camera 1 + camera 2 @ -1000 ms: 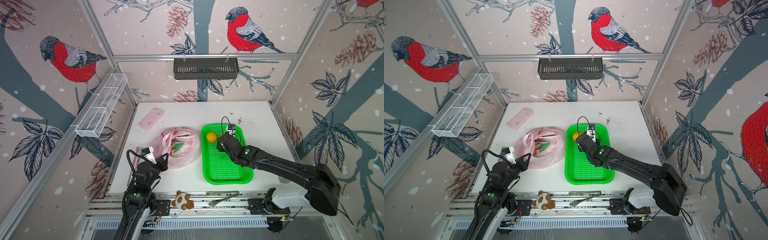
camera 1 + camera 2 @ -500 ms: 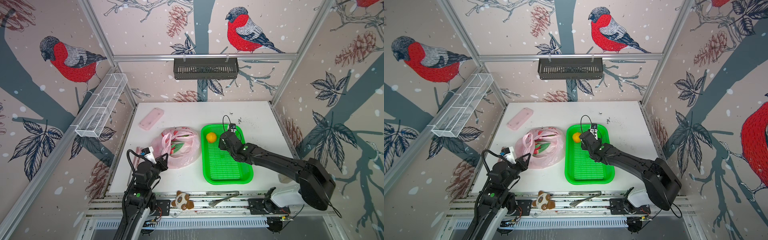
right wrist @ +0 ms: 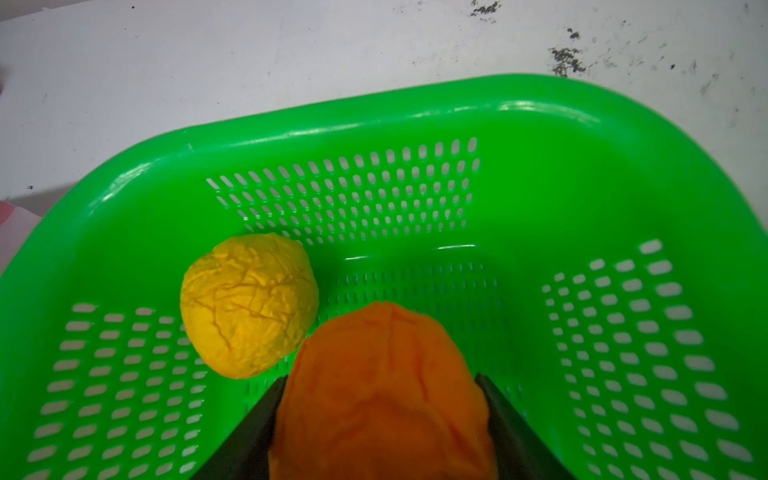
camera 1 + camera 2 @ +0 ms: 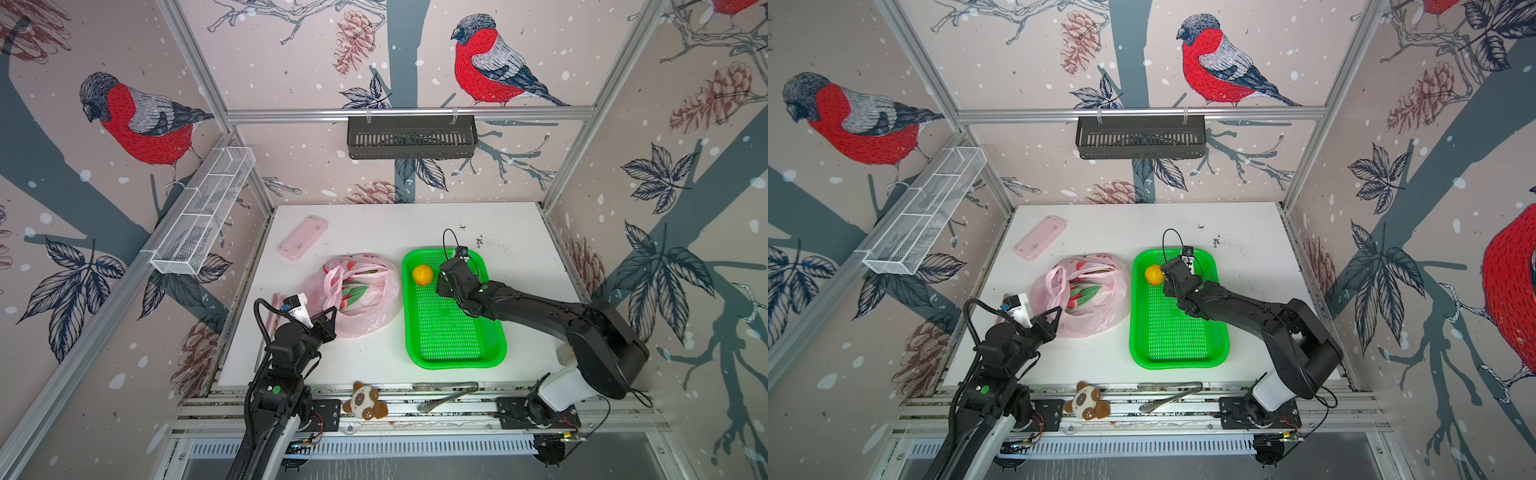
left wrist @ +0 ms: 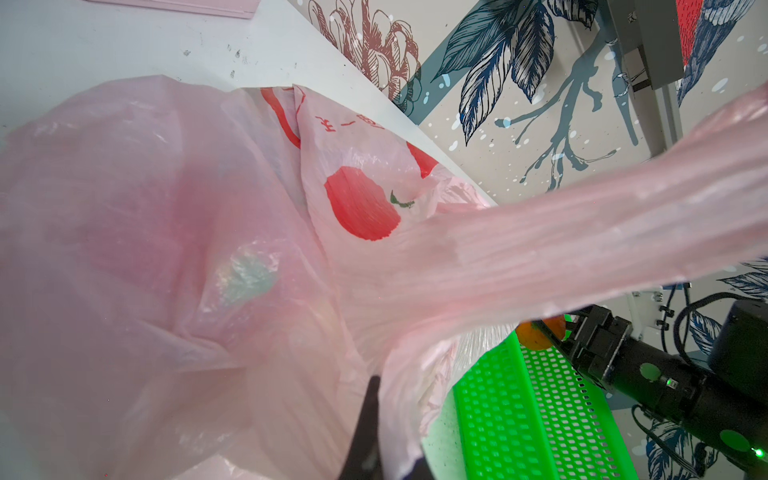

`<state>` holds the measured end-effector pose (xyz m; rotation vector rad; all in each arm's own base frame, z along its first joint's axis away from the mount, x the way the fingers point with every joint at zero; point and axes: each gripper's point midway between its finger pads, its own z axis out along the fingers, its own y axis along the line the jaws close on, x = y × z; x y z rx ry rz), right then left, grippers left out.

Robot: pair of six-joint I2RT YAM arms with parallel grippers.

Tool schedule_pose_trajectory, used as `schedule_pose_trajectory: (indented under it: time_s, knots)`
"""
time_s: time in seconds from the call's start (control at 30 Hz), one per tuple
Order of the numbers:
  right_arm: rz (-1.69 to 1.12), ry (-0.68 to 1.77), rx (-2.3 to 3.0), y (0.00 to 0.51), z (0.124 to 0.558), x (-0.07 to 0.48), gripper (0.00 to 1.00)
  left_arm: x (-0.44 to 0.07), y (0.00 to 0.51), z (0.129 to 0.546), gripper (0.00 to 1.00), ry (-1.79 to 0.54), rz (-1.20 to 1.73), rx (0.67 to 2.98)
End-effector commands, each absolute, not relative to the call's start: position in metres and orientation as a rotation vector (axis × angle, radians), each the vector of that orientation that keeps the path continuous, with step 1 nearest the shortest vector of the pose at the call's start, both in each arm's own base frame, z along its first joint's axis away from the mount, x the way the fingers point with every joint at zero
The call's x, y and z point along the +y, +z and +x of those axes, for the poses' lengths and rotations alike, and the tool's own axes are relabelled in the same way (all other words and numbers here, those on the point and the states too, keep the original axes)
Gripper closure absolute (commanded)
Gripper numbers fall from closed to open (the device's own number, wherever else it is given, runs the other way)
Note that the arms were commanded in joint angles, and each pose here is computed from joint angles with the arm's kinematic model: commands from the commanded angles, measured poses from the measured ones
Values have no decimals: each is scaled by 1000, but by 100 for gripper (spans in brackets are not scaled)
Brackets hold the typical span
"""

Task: Untie the knot of the plastic bag and take out the fruit
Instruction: 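Carry the orange fruit over the green basket with the right gripper, then lower the orange fruit into the green basket beside the yellow fruit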

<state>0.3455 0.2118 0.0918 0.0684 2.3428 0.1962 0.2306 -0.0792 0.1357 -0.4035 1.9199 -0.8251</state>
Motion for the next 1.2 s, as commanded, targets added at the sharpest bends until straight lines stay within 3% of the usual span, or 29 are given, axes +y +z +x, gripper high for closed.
schedule_pose_trajectory:
  time_s: [0.0,1.17]
  knots:
    - [61,219,2326,92,356,217,35,-80,143,232,100,-825,-385,1901]
    - [67,164,2387,63,383,218,36,-80,140,233,100,-819,-377,1911]
